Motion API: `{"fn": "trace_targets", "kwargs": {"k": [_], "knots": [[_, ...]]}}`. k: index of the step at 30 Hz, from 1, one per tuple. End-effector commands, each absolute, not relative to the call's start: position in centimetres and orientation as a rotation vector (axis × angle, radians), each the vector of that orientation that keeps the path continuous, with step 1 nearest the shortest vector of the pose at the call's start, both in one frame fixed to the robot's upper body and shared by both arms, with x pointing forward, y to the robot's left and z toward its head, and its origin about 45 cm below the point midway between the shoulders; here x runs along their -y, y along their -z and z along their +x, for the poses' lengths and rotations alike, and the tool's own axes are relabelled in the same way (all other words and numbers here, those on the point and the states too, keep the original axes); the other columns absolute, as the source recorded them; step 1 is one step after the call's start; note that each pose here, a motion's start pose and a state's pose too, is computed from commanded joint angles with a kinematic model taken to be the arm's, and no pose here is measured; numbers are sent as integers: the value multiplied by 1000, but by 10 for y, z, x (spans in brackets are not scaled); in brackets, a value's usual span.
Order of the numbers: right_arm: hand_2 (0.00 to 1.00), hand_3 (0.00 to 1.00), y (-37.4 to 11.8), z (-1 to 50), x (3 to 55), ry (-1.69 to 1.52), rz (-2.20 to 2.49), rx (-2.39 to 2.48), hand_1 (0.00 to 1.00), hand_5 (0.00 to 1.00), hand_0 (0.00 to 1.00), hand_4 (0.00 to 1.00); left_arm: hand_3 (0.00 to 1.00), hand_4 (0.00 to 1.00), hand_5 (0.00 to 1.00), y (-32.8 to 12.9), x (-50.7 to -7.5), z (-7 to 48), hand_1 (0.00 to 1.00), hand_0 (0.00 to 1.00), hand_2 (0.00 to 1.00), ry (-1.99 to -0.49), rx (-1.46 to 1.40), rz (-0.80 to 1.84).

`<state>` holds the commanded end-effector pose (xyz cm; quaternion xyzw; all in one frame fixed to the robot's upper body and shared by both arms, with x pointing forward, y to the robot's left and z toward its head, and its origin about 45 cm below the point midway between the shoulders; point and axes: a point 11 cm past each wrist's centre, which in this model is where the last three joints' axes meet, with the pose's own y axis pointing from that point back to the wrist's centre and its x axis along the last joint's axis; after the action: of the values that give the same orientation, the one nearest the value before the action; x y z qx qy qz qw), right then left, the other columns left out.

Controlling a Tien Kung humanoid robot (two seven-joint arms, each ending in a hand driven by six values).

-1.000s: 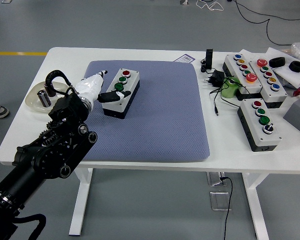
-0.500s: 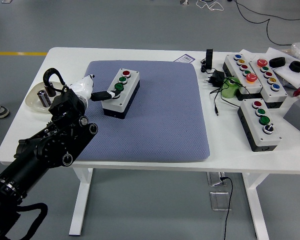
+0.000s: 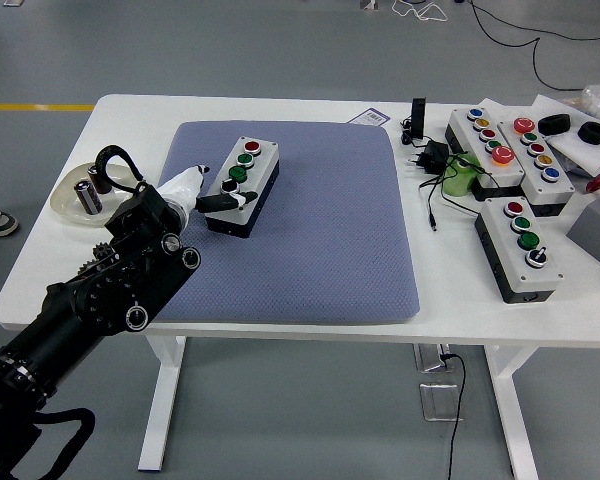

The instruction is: Pick up the button,place it on the desk,press the button,press the button

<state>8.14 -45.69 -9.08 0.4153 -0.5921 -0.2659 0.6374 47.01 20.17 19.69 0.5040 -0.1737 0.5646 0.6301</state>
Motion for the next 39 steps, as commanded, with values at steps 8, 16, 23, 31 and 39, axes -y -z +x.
{"fn": "trace_targets", "kwargs": {"k": [8,16,23,31,39], "knots": [[566,634,90,82,458,601,951,1348,533,251,644,232,998,998,758,-201,-201,473,998,928,998,-1303,499,1215],[563,634,89,83,459,594,951,1348,532,250,643,233,998,998,744,-198,-199,472,998,926,998,-1293,523,1238],[563,634,89,83,460,591,951,1346,532,251,643,233,998,998,740,-195,-195,471,998,926,998,-1275,515,1238],[561,634,88,85,461,585,949,1344,532,250,641,234,998,998,726,-190,-194,471,998,922,998,-1250,542,1279],[559,634,88,86,463,582,948,1343,532,249,640,234,998,998,528,-188,-191,471,998,895,998,-1238,598,1301]]}}
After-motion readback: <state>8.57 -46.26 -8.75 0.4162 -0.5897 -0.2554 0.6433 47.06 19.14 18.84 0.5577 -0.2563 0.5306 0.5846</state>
